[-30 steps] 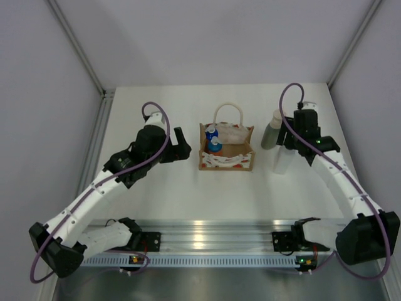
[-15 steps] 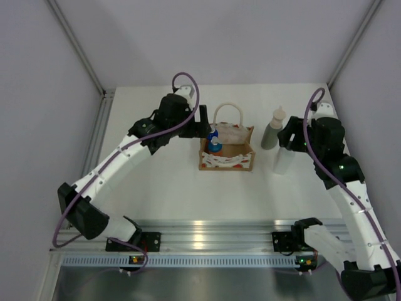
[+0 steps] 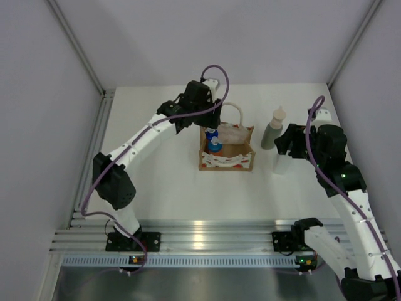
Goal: Take the personal care products out of the canvas bag
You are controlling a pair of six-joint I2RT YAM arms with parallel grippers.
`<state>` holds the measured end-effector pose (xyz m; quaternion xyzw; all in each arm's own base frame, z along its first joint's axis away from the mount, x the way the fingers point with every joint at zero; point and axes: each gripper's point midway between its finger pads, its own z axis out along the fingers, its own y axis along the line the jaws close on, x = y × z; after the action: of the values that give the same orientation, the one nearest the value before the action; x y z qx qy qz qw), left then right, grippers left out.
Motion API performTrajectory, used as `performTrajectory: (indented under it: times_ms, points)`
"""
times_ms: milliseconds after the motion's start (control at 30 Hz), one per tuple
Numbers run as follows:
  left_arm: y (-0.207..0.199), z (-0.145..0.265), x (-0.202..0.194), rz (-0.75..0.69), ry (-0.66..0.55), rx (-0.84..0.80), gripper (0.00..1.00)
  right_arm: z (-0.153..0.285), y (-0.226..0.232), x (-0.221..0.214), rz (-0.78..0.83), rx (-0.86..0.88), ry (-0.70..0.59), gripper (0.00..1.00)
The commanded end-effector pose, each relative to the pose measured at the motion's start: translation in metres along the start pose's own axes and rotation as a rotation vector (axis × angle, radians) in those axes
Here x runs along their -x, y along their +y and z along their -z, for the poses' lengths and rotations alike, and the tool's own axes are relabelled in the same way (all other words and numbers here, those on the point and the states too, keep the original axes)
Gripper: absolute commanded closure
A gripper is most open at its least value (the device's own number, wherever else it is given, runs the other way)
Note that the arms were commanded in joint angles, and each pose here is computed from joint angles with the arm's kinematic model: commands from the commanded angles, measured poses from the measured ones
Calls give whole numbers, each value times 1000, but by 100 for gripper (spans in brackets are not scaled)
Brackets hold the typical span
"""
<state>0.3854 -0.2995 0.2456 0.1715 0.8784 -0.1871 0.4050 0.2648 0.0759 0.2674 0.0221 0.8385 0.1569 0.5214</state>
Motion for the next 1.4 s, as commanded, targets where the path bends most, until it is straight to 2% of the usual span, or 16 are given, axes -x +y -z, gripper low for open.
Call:
performTrajectory:
  times_ms: [0, 133, 700, 800, 833, 933, 1367]
  points:
    - [-2, -5, 3, -61, 13, -11, 37, 2, 4, 0, 5, 22, 6, 33]
    - [-1, -20, -7, -66, 50, -6, 42, -1, 6, -1, 4, 30, 20, 33]
    - [11, -46, -52, -110, 189, 100, 44, -3, 8, -1, 8, 35, 27, 33]
    - [16, -49, -55, -114, 193, 129, 41, -4, 8, -2, 9, 38, 29, 33]
    - [18, -50, -55, -117, 193, 140, 36, -4, 8, -3, 9, 38, 33, 33]
    - [19, -53, -56, -118, 197, 146, 30, -5, 8, -4, 10, 35, 38, 33]
    - [24, -69, -73, -130, 251, 160, 26, -6, 7, -6, 12, 31, 41, 33]
